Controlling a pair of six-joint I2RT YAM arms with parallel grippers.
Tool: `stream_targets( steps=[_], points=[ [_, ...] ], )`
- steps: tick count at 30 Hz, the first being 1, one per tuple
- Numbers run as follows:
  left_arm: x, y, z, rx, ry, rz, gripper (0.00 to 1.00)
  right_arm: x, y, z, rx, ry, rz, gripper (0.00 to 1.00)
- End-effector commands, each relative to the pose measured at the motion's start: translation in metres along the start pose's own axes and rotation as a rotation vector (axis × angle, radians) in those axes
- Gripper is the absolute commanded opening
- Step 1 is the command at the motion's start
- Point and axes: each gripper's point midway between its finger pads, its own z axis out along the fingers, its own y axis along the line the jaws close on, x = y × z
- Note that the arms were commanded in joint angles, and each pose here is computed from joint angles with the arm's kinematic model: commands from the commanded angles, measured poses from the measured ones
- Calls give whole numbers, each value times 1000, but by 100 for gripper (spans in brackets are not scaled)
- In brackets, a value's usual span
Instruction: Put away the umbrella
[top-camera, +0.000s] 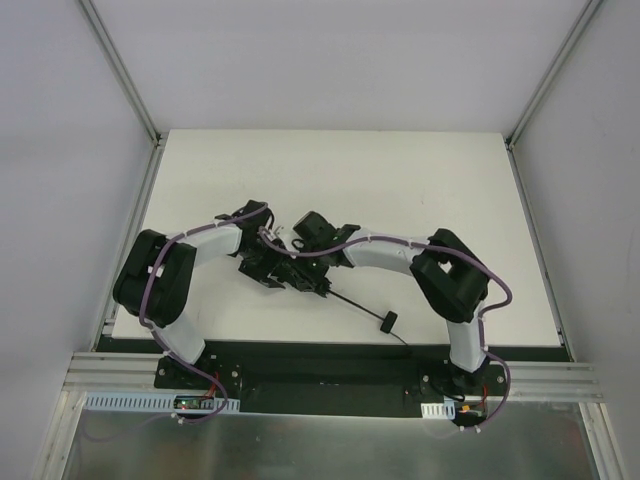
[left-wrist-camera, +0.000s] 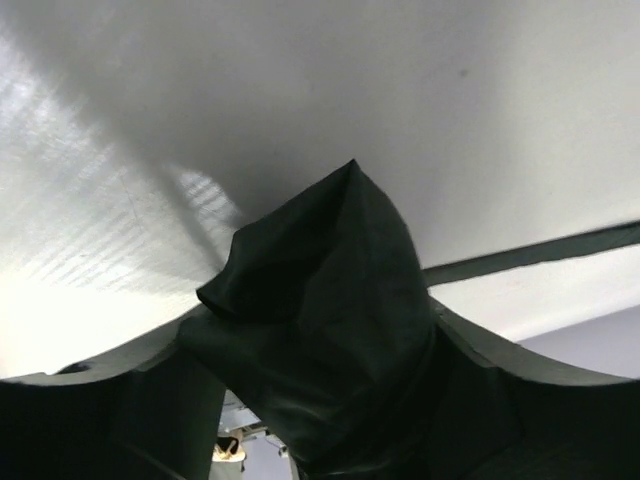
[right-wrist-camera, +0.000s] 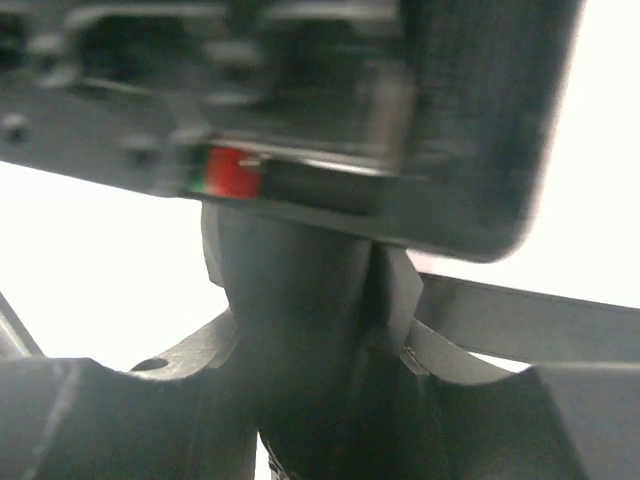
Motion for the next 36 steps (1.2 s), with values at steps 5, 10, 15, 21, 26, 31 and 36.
stream_targets(
  steps=[5, 10, 15, 21, 26, 31, 36],
  points=[
    [-6, 29, 6, 12, -42, 63, 74, 41, 11, 14, -404, 112, 353, 0],
    [-4, 27, 12, 46, -32, 68, 70, 42, 6, 16, -552, 92, 520, 0],
    [-4, 28, 16, 40, -38, 82, 50, 43, 1, 20, -635, 99, 624, 0],
    [-3, 27, 15, 49, -40, 82, 4, 43, -8, 22, -607, 116, 670, 1],
    [1, 38, 15, 23, -19, -14, 0, 37, -25, 6, -453, 95, 603, 39],
    [5, 49, 14, -64, 0, -82, 0, 28, -32, -18, -295, 35, 462, 65],
    [6, 52, 12, -133, 4, -130, 0, 20, -32, -30, -68, 0, 277, 72]
  ],
)
